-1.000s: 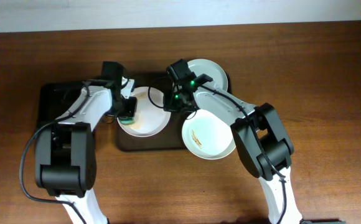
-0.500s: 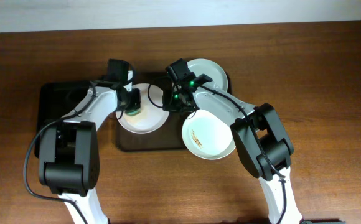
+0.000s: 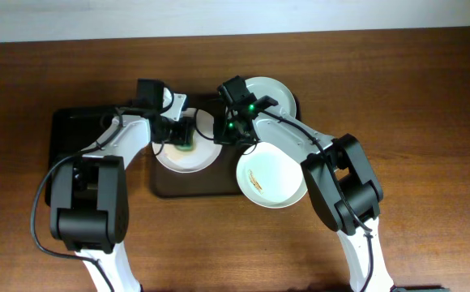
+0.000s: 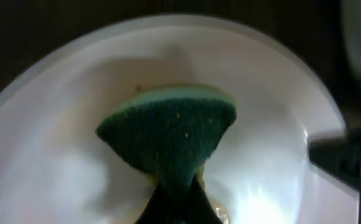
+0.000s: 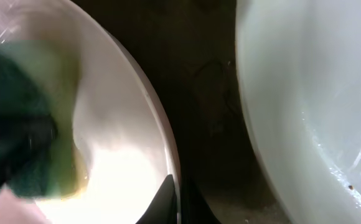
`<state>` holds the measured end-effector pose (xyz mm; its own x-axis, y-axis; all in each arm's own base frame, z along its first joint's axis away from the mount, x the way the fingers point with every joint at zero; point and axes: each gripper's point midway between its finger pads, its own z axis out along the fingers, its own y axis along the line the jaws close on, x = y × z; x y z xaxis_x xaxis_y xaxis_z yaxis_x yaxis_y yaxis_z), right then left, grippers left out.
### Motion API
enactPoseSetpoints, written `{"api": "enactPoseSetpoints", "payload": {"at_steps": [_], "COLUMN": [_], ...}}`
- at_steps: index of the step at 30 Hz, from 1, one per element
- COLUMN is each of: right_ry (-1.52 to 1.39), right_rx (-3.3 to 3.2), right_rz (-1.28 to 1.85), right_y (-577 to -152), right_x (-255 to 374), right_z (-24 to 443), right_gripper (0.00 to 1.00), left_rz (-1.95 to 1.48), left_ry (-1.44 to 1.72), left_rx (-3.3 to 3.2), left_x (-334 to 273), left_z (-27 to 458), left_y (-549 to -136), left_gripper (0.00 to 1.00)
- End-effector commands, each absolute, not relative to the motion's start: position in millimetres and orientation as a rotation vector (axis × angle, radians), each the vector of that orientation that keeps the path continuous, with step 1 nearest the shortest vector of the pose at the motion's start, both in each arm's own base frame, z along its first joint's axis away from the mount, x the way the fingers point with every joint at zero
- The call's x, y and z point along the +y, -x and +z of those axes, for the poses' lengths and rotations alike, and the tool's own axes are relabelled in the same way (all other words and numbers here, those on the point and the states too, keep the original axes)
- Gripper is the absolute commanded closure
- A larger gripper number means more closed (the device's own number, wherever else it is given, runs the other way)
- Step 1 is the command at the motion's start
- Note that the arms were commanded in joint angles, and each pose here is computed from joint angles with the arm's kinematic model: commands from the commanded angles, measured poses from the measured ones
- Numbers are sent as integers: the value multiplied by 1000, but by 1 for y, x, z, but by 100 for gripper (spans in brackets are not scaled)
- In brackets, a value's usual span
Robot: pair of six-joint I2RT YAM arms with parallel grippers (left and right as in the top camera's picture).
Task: Clean dirty plates on tray and stack at the side
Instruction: 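Scrub the pinkish plate with the sponge while the right gripper holds it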
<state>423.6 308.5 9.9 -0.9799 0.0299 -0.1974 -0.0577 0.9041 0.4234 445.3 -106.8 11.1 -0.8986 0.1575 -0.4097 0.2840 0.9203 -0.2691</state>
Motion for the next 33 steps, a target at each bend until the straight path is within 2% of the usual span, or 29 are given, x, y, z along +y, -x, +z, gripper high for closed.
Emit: {"api": "enactPoseSetpoints", "payload": {"at_steps": [1, 5, 12, 13, 16, 18, 21, 24, 27, 30, 33], "right_ry": [21, 21, 22, 22, 23, 23, 23, 22, 22, 21, 22], "right_rx": [2872, 2872, 2872, 2872, 2873, 2873, 2873, 2873, 2872, 2871, 2871], "right_rz": [666, 666, 667, 667, 672, 672, 671, 670, 669, 666, 666], "right_y": [-424, -424, -424, -423, -423, -423, -423, -423, -423, -424, -424], "right_x": [315, 315, 315, 315, 315, 315, 315, 315, 315, 315, 315], "right_z": [8, 8, 8, 7, 8, 8, 8, 8, 8, 8, 8], "right_gripper": [96, 96, 96, 96, 96, 96, 96, 96, 96, 96, 96], "left_rz": [-300, 102, 234, 196, -297, -451, -450, -351, -33, 258, 352], "left_ry": [-134, 111, 43, -38, -552, -665, -716, -529, -207, 37, 40], "left_rx": [2692, 2737, 3114, 3141, 3111, 3027, 2893, 2804, 2802, 2833, 2967], "left_x": [-89, -31, -17, -23, -84, -110, -130, -131, -90, -48, -36], "left_z": [-7, -15, -32, -33, -31, -27, -25, -20, -21, -22, -27], "left_y": [-462, -456, -364, -359, -346, -349, -374, -412, -435, -424, -389], "left_gripper": [99, 99, 99, 99, 99, 99, 99, 99, 99, 99, 99]}}
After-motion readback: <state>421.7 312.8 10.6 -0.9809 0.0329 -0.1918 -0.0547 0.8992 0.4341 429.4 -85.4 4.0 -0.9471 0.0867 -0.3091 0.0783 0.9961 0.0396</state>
